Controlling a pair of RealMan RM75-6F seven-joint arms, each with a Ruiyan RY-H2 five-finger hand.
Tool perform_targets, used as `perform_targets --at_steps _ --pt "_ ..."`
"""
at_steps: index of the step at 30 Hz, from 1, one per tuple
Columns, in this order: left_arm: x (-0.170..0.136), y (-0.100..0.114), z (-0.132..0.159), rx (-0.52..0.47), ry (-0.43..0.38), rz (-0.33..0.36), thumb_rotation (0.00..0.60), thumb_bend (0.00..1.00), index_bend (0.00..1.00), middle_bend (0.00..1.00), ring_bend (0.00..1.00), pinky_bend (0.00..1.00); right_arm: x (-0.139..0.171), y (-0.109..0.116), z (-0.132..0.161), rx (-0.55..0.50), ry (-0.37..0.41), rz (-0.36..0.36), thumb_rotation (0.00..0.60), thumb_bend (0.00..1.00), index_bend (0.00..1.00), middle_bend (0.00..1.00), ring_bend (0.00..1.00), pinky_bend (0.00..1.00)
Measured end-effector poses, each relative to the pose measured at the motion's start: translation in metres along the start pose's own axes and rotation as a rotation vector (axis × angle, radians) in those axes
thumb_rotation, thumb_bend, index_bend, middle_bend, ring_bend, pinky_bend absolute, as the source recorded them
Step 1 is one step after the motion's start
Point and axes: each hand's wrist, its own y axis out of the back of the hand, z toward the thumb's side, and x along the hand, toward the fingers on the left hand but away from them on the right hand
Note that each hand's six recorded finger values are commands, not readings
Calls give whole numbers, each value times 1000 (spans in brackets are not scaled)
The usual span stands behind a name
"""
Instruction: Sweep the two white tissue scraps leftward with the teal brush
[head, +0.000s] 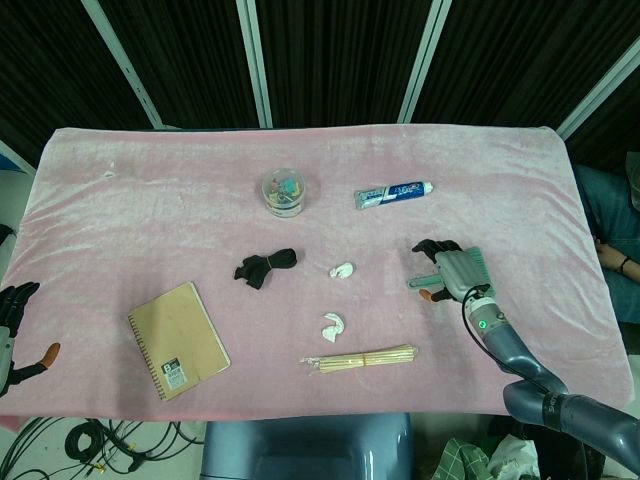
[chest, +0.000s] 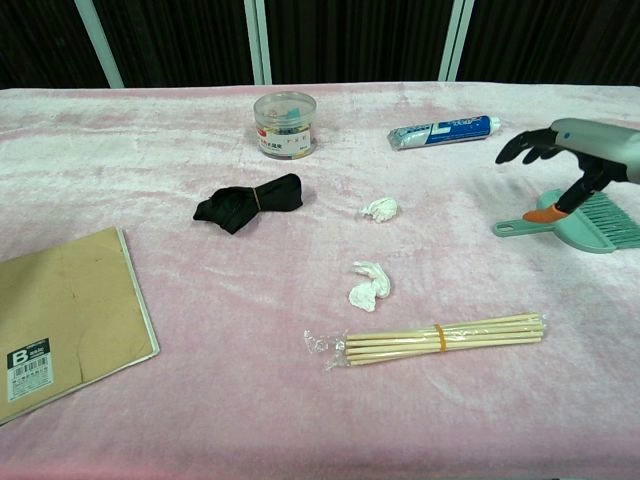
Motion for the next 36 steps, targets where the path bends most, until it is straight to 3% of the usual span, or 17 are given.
perform_targets --at_steps 5,10,17,21,26,31,36 --pt "0 0 0 3 -3 0 600 295 81 87 1 61 19 29 0 -29 18 -108 600 135 238 165 166 124" --pt "0 0 1 4 -4 2 600 296 81 87 1 61 61 50 -6 -24 33 -199 600 133 235 165 162 124" --pt "-1 1 2 9 -10 10 600 296 80 87 1 56 130 54 -22 94 28 -342 600 119 235 170 145 124" --pt "0 2 2 34 -14 21 600 296 79 87 1 53 173 41 -25 170 33 -423 600 118 235 164 117 124" --pt "-1 3 4 54 -26 40 600 296 77 87 0 50 207 3 -31 245 33 -372 600 120 228 145 104 124" --pt "0 3 5 78 -35 57 600 296 77 87 0 49 207 -1 -38 260 0 -316 600 122 220 123 103 124" --pt "-1 3 5 82 -34 58 600 296 77 87 0 49 208 4 -45 259 -59 -318 600 121 207 119 103 124"
